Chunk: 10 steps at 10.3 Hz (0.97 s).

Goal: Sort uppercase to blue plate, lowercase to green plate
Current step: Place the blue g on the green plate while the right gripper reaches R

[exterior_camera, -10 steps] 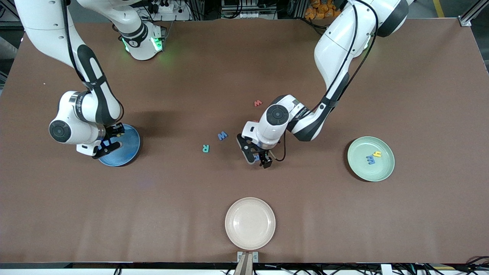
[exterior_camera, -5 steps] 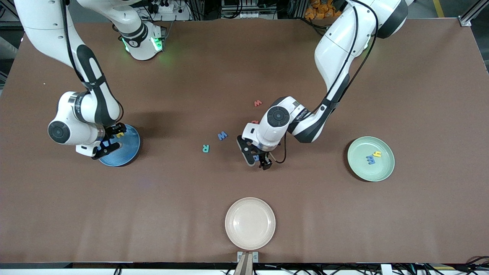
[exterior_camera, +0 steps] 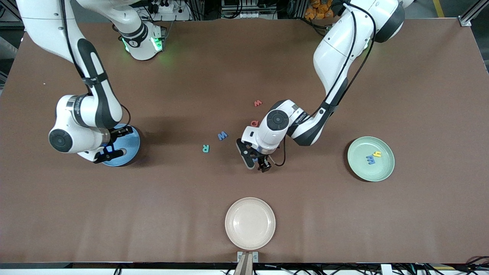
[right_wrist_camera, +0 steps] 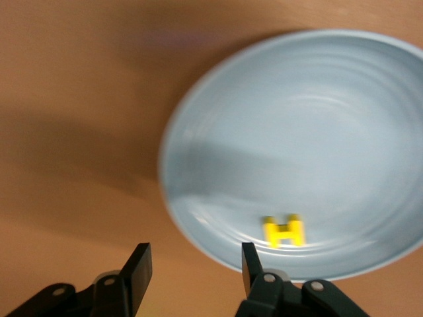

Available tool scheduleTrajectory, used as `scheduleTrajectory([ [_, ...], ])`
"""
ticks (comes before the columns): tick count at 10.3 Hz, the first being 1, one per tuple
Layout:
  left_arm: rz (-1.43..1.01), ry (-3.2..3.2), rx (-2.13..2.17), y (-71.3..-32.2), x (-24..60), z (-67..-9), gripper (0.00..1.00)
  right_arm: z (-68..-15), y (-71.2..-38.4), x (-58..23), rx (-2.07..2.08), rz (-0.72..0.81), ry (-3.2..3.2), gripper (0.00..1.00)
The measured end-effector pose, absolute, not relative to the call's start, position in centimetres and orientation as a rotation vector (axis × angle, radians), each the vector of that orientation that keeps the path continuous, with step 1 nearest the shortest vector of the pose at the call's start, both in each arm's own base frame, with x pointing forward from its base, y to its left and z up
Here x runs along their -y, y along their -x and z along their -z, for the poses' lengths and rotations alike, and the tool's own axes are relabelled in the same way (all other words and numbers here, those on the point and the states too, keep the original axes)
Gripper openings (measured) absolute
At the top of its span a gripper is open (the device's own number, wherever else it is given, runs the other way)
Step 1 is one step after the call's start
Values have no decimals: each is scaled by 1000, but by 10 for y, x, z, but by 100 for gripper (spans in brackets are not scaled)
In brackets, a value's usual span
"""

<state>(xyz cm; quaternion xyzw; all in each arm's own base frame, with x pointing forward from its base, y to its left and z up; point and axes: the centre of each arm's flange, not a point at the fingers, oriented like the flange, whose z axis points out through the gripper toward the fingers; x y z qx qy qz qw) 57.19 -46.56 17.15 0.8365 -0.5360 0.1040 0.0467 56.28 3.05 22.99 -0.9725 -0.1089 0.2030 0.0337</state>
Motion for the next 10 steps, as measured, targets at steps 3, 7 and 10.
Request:
scheduleTrajectory([
  [3,-324,-2550,1635,-573,467,-173,48,-230,-554,-109,161,-630,2974,63],
  [7,-327,-2571,1616,-583,457,-176,28,-234,-544,-206,-72,-498,3010,62],
  [10,-136,-2705,1519,-624,387,-213,28,-231,-535,-260,-214,-370,3007,62],
])
